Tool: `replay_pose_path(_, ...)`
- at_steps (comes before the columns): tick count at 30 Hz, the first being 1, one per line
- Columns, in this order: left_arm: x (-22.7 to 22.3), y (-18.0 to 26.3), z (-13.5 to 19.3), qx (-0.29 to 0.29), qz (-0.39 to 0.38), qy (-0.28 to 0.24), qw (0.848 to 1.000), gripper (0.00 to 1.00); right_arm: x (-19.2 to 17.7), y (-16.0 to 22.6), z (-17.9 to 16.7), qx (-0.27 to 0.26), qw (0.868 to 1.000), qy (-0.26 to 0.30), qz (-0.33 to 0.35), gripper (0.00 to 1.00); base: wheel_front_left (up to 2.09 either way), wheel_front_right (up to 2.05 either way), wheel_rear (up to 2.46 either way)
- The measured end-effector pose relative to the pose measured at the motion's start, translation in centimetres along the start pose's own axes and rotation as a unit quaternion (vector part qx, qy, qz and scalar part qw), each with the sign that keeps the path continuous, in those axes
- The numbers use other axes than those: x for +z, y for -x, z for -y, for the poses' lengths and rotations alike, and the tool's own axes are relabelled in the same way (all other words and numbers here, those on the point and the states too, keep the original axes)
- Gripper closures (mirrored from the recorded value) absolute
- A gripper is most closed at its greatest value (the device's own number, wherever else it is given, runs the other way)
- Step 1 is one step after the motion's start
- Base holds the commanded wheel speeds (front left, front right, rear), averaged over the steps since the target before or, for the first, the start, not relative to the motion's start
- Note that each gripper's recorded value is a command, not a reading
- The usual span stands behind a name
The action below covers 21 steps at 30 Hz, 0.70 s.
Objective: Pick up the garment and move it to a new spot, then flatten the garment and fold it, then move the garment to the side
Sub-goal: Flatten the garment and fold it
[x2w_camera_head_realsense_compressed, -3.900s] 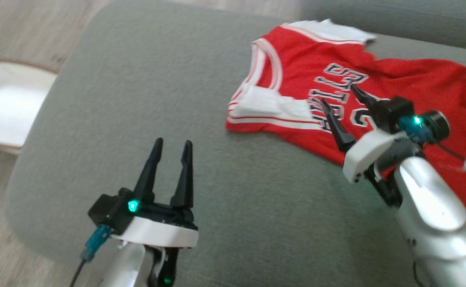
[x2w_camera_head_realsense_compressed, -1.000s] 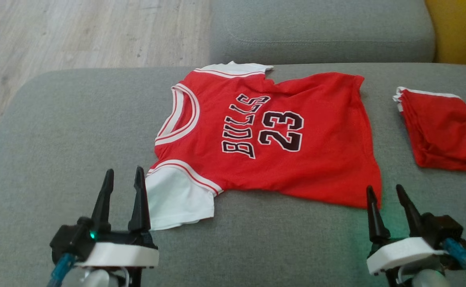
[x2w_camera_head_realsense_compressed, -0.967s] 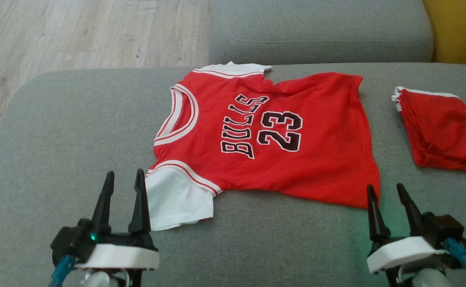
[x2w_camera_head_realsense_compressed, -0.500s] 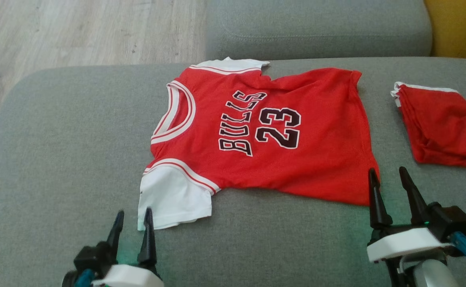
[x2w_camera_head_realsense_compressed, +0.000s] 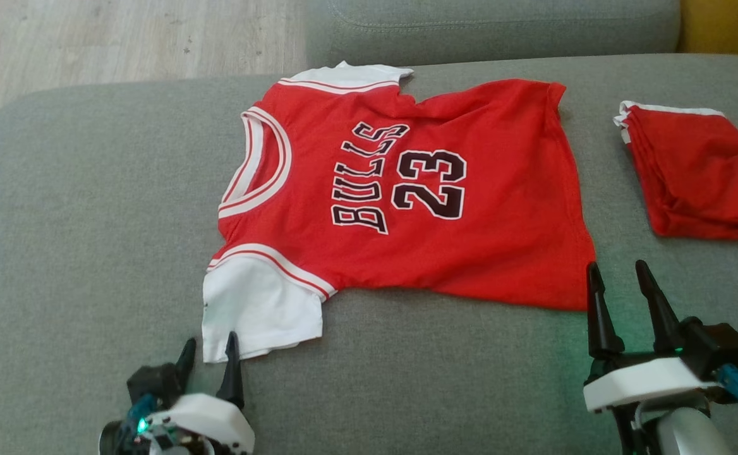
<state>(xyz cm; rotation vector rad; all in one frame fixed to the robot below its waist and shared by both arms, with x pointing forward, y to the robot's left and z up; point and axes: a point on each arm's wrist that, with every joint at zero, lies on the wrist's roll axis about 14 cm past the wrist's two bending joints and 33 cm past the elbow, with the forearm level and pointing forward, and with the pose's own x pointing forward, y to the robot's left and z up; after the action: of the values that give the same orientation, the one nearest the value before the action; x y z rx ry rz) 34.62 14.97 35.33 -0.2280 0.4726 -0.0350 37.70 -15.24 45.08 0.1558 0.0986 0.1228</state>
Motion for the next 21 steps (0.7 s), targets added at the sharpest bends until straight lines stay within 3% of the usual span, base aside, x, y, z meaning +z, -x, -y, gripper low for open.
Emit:
replay_pose_path(4, 0.1, -0.7, 0.0, 0.000, -0.010, -0.005, 1.000, 0.03, 0.0, 0.0, 0.5, -0.007, 1.000, 0.000, 0.000, 0.00, 0.00, 0.00, 0.00)
replay_pose_path(5, 0.2, -0.8, 0.1, -0.003, -0.010, -0.004, 1.000, 0.71, 0.1, -0.1, 0.6, -0.009, 1.000, 0.000, 0.001, 0.00, 0.00, 0.00, 0.00)
replay_pose_path(6, 0.3, -0.9, 0.1, -0.003, -0.009, -0.001, 1.000, 1.00, 0.0, -0.1, 0.6, -0.010, 1.000, 0.000, 0.000, 0.00, 0.00, 0.00, 0.00)
replay_pose_path(12, 2.2, -0.8, 0.2, -0.007, 0.027, 0.009, 1.000, 1.00, -2.7, 0.5, 2.3, -0.035, 0.998, -0.001, -0.049, 0.00, 0.00, 0.00, 0.00)
replay_pose_path(17, 9.6, -0.3, 0.9, -0.020, 0.149, 0.017, 0.989, 1.00, -4.9, 0.9, 2.2, -0.037, 0.994, -0.013, -0.102, 0.00, 0.00, 0.00, 0.00)
replay_pose_path(21, 11.2, 1.2, 0.8, -0.020, 0.188, 0.022, 0.982, 1.00, -6.6, 1.3, 1.7, -0.035, 0.989, -0.034, -0.139, 0.00, 0.00, 0.00, 0.00)
